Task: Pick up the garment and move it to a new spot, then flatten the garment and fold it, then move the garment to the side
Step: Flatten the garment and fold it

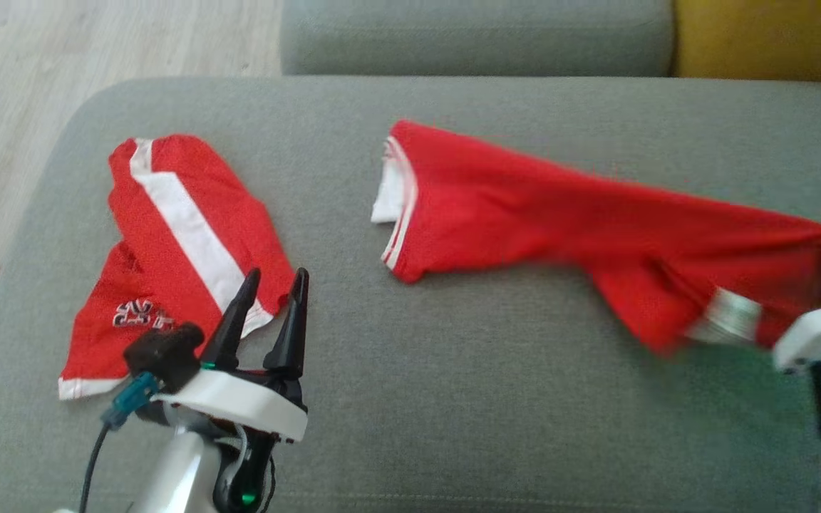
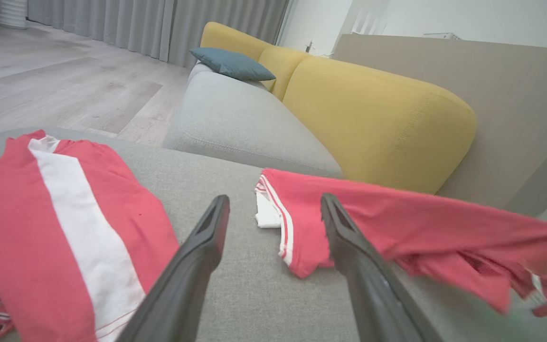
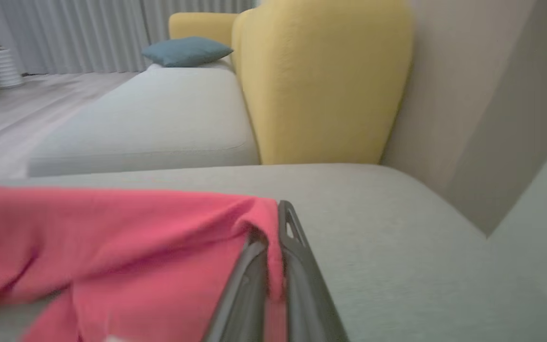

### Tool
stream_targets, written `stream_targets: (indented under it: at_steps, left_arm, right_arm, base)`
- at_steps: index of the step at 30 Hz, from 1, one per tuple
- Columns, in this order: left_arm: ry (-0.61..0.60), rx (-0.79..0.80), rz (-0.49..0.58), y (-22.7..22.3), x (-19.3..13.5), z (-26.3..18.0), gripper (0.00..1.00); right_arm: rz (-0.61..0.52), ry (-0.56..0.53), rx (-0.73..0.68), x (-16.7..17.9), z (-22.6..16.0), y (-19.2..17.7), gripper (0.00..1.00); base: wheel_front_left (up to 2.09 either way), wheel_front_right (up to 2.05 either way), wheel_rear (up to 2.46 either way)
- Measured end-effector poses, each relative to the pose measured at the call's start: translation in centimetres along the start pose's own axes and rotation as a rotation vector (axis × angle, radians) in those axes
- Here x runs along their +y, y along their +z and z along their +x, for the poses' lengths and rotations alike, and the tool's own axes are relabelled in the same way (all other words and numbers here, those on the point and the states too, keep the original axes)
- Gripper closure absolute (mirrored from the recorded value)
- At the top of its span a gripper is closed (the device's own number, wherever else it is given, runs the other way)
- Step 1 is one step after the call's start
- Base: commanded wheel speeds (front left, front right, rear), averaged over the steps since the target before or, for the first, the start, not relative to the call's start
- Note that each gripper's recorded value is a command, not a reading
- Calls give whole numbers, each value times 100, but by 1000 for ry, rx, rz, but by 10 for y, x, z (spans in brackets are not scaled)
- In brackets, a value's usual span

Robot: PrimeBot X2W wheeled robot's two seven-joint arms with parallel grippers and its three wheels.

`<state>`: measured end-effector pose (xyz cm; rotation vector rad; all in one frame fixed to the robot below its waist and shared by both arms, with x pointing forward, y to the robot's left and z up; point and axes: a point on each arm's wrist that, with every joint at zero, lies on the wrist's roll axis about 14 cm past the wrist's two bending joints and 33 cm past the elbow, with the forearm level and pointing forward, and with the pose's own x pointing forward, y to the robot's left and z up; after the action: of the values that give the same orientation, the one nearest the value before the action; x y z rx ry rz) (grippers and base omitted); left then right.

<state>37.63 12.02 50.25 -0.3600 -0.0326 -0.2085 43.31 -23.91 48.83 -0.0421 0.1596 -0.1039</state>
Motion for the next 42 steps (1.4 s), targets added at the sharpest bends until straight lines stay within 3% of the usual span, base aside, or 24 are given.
stream_targets:
  at_steps: [3, 4, 5, 11, 18, 24, 28, 37, 42]
  left_arm:
    - [-17, -6, -1, 2, -6, 0, 0]
    - [-18, -4, -2, 1, -7, 0, 0]
    - [-17, -2, -3, 0, -6, -1, 0]
    - [-11, 1, -4, -1, -5, -2, 0]
    - [-17, -10, -6, 3, -7, -1, 0]
    - [-16, -52, -7, 16, -8, -2, 0]
    - [-2, -45, -15, 12, -5, -10, 0]
    - [30, -41, -6, 10, 4, -19, 0]
    - [61, -14, -9, 2, 13, -21, 0]
  right_arm:
    - [-19, -91, -4, -36, -7, 13, 100]
    - [-27, -120, -3, -47, -9, 15, 39]
    - [-39, -142, 6, -54, -10, 15, 0]
    - [-38, -115, -16, -38, -7, 20, 0]
    - [-6, 123, -226, 44, -17, 59, 0]
    - [131, 285, -264, 92, -54, 42, 0]
    - [113, 368, -236, 118, -74, 22, 0]
    - [59, 461, -235, 148, -80, 15, 0]
    - [-31, 600, -160, 194, -76, -4, 0]
  base:
    - [0, 0, 0]
    - [0, 0, 0]
    - [0, 0, 0]
    - [0, 0, 0]
    - [0, 0, 0]
    - [0, 0, 0]
    - [0, 0, 0]
    - [0, 0, 0]
    - [0, 0, 0]
